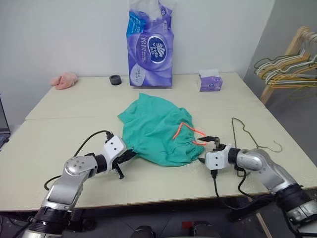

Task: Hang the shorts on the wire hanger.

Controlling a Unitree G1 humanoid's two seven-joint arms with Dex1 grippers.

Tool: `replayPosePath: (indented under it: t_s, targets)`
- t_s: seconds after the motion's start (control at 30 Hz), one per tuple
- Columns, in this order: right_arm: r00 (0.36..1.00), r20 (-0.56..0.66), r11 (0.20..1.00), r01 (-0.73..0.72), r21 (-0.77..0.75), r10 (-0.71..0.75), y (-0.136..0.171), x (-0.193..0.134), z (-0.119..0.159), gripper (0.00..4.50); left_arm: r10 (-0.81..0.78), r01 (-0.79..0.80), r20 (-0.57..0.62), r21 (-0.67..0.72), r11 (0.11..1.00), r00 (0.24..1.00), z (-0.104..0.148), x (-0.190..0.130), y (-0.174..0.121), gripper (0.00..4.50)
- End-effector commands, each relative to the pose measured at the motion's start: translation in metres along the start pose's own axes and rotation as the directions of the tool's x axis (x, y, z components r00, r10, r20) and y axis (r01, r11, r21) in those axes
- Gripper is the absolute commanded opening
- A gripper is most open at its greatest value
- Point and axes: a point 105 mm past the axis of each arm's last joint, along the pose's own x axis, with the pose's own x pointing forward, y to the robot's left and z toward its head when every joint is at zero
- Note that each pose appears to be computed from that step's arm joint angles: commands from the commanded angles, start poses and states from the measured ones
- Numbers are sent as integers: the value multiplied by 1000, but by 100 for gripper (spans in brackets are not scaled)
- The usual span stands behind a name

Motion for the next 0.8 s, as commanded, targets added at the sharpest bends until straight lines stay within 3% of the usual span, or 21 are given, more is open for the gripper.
replayPosePath:
  t_s: [0.03, 0.3, 0.43, 0.6, 0.73, 0.8]
  targets:
    - [999, 40, 999, 13, -50, -11, -10, 5, 9, 286, -12, 12, 48, 12, 1000, 999, 14, -4, 1, 0]
    - [998, 63, 1000, -23, 2, 23, -10, 6, 12, 4, -78, 79, 45, -18, 997, 996, 11, -9, -10, 0]
    - [987, 117, 962, -137, 238, 111, -18, -19, 17, 4, -264, 264, -1, -55, 963, 964, 6, -33, -31, 0]
    - [958, 177, 891, -277, 360, 227, -34, -49, 30, 4, -452, 446, -24, -131, 886, 892, 16, -63, -51, 0]
    - [905, 254, 797, -423, 431, 343, -42, -68, 45, 4, -457, 448, -40, -143, 883, 888, 19, -66, -40, 0]
    - [915, 239, 787, -403, 467, 326, -56, -63, 40, 4, -390, 384, -31, -120, 915, 920, 22, -54, -21, 0]
